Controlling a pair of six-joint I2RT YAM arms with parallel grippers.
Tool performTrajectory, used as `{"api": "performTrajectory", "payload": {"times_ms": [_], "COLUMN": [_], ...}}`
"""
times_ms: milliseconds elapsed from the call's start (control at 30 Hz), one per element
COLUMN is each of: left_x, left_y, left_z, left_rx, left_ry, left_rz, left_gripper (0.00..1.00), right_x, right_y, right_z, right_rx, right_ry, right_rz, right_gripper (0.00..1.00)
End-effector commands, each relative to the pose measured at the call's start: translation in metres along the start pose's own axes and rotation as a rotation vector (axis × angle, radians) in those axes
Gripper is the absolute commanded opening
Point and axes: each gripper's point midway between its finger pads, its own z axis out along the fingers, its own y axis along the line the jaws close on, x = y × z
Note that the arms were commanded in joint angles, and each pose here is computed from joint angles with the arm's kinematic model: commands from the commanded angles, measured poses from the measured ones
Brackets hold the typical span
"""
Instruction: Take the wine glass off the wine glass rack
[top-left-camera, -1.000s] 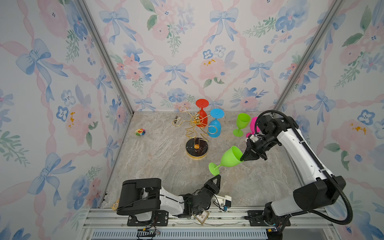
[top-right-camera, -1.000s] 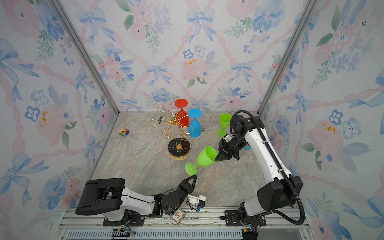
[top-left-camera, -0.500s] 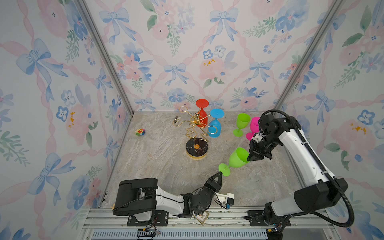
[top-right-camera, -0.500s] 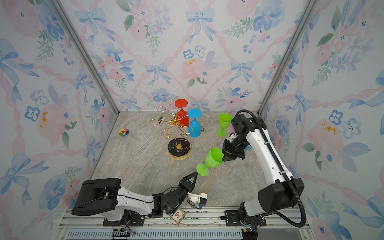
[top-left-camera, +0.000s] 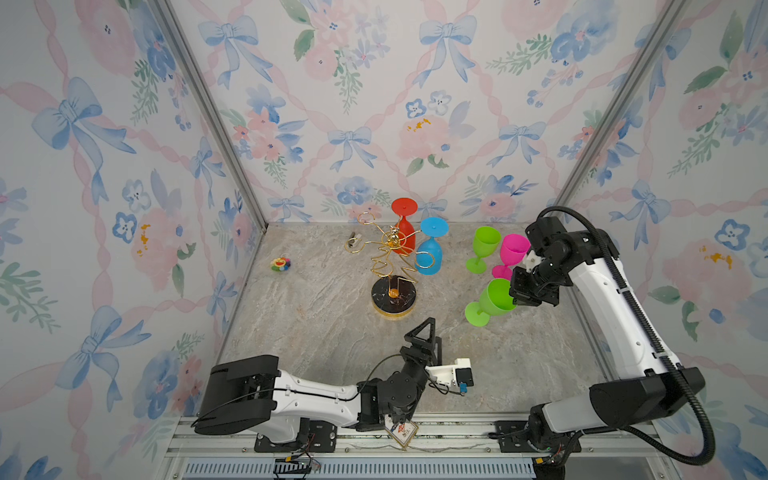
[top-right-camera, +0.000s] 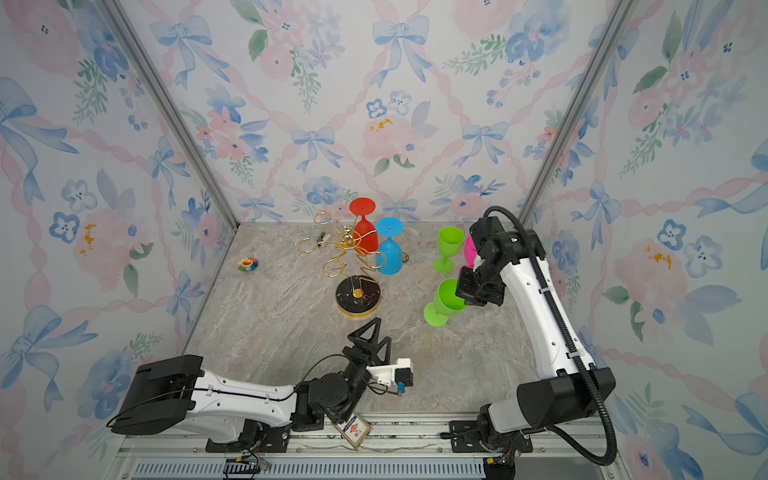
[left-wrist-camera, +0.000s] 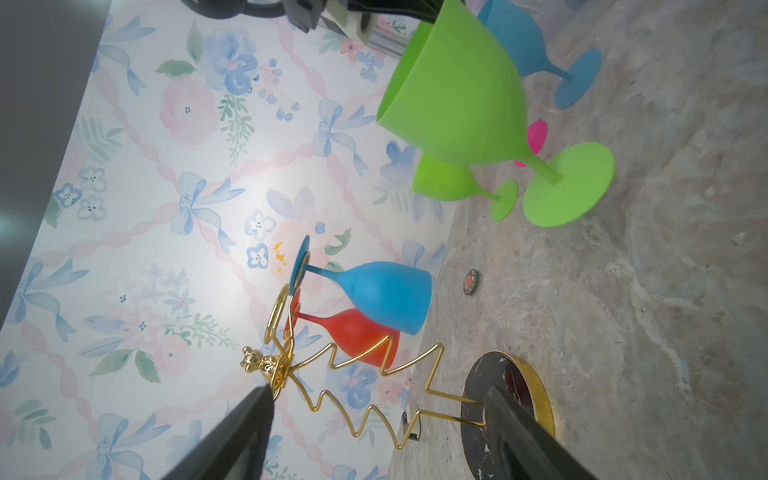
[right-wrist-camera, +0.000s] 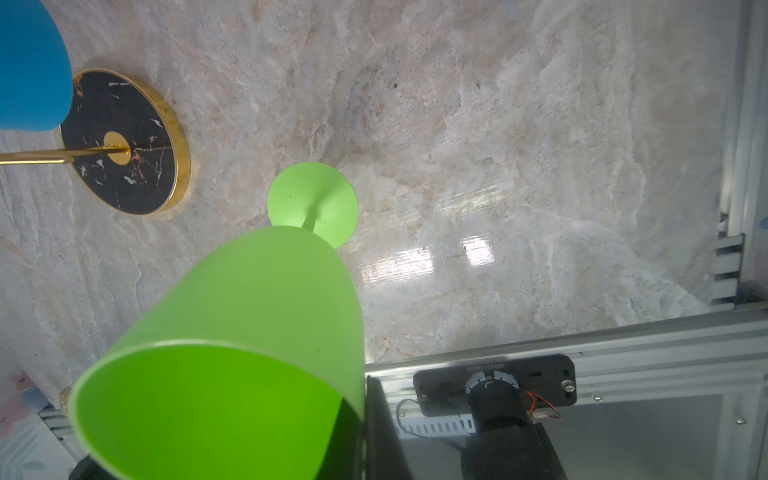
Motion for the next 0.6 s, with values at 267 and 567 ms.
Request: {"api": "performTrajectory", "payload": {"times_ms": [267, 567], "left_x": [-0.014, -0.017], "left_y": [0.054, 0.092], "left_z": [-0.002, -0.017], "left_rx": [0.078, 0.118], "left_ry": [0.099, 0.032], "left_rz": [-0.493, -0.725], "left_gripper": [0.94, 0.98], "right_x": [-0.046, -0.08], "right_y": [0.001, 0.023], "right_z": [0.012, 0.038], "right_rx": [0.099, 0.101], "right_ry": [-0.049, -0.023], "right_rz": [0.331, 0.352], "right_gripper": [0.0, 0.0]}}
